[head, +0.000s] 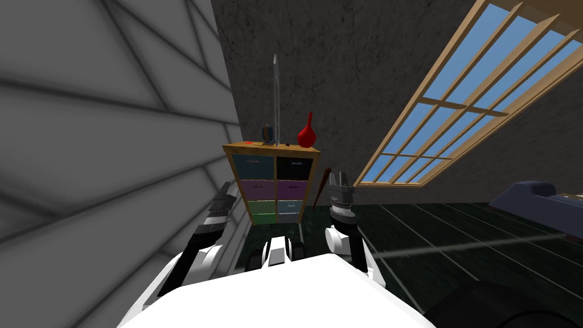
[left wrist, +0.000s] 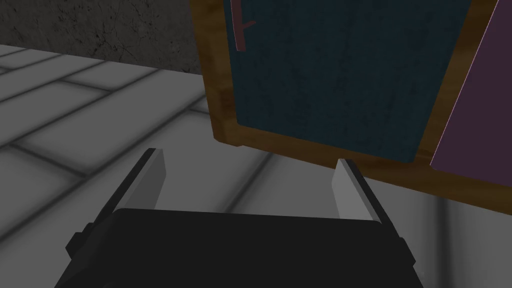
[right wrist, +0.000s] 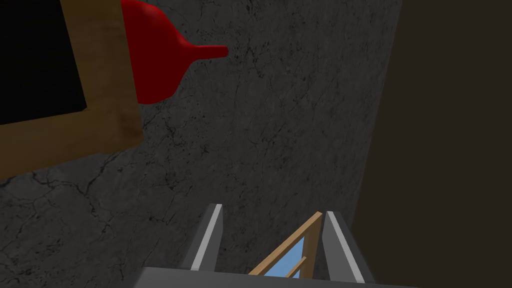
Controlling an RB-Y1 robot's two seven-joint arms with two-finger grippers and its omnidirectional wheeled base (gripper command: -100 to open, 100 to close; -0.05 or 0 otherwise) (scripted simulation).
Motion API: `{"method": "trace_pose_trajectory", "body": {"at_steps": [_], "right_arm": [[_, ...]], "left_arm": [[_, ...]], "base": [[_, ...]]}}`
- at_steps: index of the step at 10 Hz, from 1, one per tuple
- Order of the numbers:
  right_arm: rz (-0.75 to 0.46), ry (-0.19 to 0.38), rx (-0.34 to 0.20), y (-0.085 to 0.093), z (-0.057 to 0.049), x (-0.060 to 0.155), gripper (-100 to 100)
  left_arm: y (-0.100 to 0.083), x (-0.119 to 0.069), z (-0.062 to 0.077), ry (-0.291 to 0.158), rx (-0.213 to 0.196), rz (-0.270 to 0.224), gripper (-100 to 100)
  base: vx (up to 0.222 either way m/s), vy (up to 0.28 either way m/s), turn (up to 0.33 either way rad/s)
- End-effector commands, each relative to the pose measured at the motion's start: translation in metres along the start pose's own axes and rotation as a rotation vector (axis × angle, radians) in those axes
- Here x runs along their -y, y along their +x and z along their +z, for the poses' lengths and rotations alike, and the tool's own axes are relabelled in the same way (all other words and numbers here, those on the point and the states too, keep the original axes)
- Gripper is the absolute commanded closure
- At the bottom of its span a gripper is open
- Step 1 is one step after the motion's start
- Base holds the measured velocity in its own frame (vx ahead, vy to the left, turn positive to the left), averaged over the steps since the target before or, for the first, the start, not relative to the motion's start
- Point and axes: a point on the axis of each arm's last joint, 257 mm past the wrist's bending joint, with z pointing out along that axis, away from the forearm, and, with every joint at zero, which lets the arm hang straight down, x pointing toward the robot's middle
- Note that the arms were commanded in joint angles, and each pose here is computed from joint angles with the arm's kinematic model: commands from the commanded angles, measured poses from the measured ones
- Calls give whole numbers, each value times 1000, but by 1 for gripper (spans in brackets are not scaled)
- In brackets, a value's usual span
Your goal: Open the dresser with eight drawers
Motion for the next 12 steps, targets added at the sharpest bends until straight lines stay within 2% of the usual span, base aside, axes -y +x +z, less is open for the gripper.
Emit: {"method": "trace_pose_trajectory", "body": {"at_steps": [1, 2, 4, 12], "right_arm": [[0, 0, 0, 0, 0, 0, 0], [0, 0, 0, 0, 0, 0, 0], [0, 0, 0, 0, 0, 0, 0], [0, 0, 0, 0, 0, 0, 0]], "left_arm": [[0, -20, -6, -32, -3, 8, -100], [0, -34, -9, -54, -6, 14, -100], [0, -42, -11, -65, -7, 17, -100], [1, -108, -36, -174, -10, 33, -100]], "base": [[41, -29, -10], [54, -41, -15], [38, -24, -5], [46, -33, -10]]}}
